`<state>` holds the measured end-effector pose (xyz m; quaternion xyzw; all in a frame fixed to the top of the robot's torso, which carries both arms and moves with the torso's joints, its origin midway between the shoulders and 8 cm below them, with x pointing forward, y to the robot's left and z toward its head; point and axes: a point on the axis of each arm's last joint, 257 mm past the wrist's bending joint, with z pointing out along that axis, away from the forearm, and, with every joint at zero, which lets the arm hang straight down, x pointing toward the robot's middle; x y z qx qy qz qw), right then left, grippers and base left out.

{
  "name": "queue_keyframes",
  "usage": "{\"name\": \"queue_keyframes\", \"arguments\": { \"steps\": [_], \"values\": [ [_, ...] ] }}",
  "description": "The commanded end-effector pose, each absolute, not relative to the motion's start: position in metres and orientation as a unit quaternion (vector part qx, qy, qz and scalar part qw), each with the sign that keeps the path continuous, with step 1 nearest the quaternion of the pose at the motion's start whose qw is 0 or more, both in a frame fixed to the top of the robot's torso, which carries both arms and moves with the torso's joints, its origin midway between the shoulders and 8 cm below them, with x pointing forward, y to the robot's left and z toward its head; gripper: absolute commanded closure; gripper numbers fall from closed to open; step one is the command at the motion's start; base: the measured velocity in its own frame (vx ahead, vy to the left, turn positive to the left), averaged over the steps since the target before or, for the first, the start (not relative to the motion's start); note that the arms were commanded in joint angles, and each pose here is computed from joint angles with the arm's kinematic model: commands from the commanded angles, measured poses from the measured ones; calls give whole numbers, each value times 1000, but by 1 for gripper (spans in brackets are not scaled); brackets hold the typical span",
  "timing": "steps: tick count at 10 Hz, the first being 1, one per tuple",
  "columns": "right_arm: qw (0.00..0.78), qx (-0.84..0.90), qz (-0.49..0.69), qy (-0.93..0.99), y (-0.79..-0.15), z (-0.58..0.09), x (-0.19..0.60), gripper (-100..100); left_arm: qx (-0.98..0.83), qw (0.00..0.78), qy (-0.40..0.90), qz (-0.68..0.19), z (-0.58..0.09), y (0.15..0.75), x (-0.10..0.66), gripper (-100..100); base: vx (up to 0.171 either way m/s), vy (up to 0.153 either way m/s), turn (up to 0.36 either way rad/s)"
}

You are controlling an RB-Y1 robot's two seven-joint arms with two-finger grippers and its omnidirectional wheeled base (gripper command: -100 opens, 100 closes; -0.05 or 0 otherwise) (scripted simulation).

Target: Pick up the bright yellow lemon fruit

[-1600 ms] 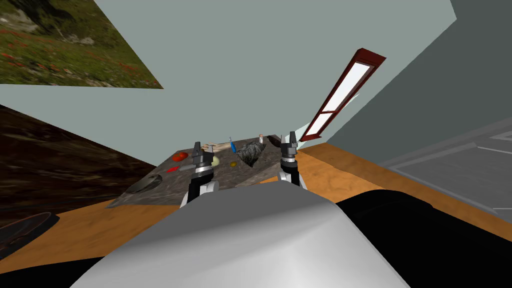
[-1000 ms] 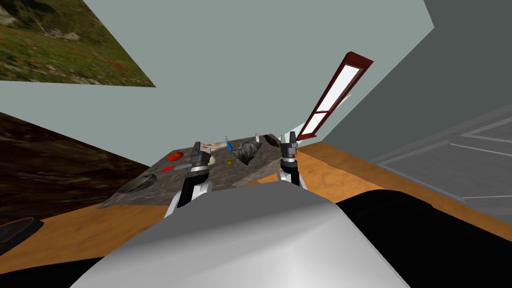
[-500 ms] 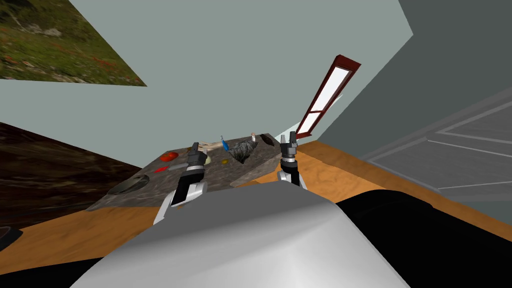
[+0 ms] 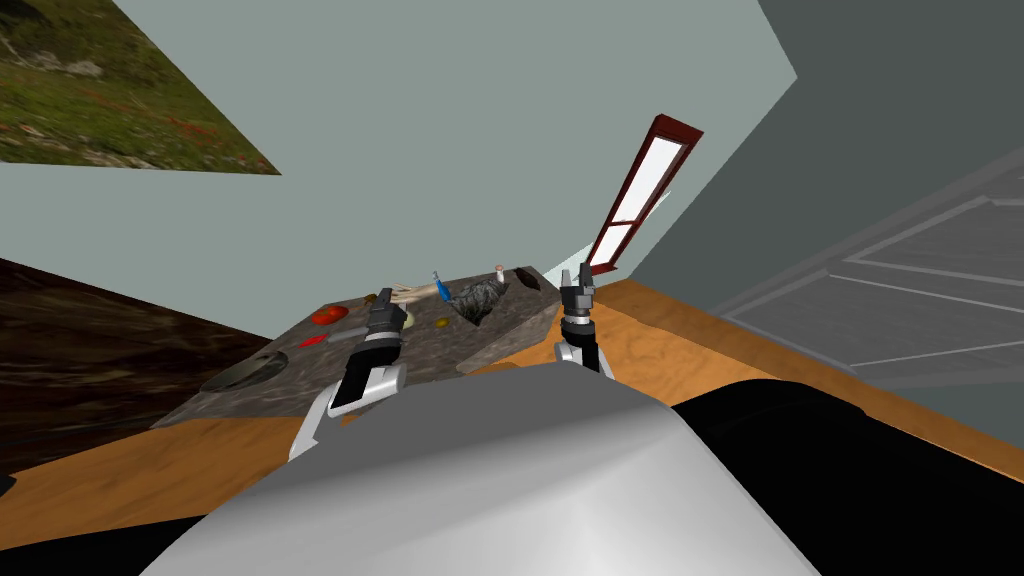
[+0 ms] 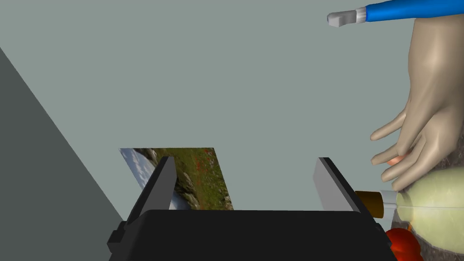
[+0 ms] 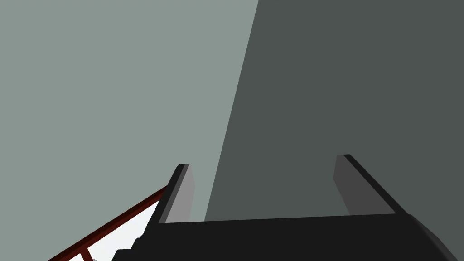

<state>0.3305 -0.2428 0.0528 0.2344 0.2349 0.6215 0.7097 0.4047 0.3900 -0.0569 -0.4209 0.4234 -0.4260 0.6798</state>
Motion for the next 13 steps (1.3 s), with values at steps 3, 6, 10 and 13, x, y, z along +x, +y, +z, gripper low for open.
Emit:
{"name": "queue_keyframes", "arguments": {
  "steps": [3,6,10,13],
  "values": [
    [710,234,621,235,-243,53,331,0,-450,683,435,-377,-67,423,403,-100,-48,-83,-63],
    [710,234,622,235,-243,53,331,0,-473,678,442,-347,-78,442,401,-100,-32,-78,-48],
    [710,234,622,235,-243,53,331,0,-509,673,447,-298,-92,476,393,-100,-22,-78,-63],
    [710,234,621,235,-243,53,331,0,-529,668,447,-272,-100,494,387,-100,-12,-53,-41]
  ]
}}
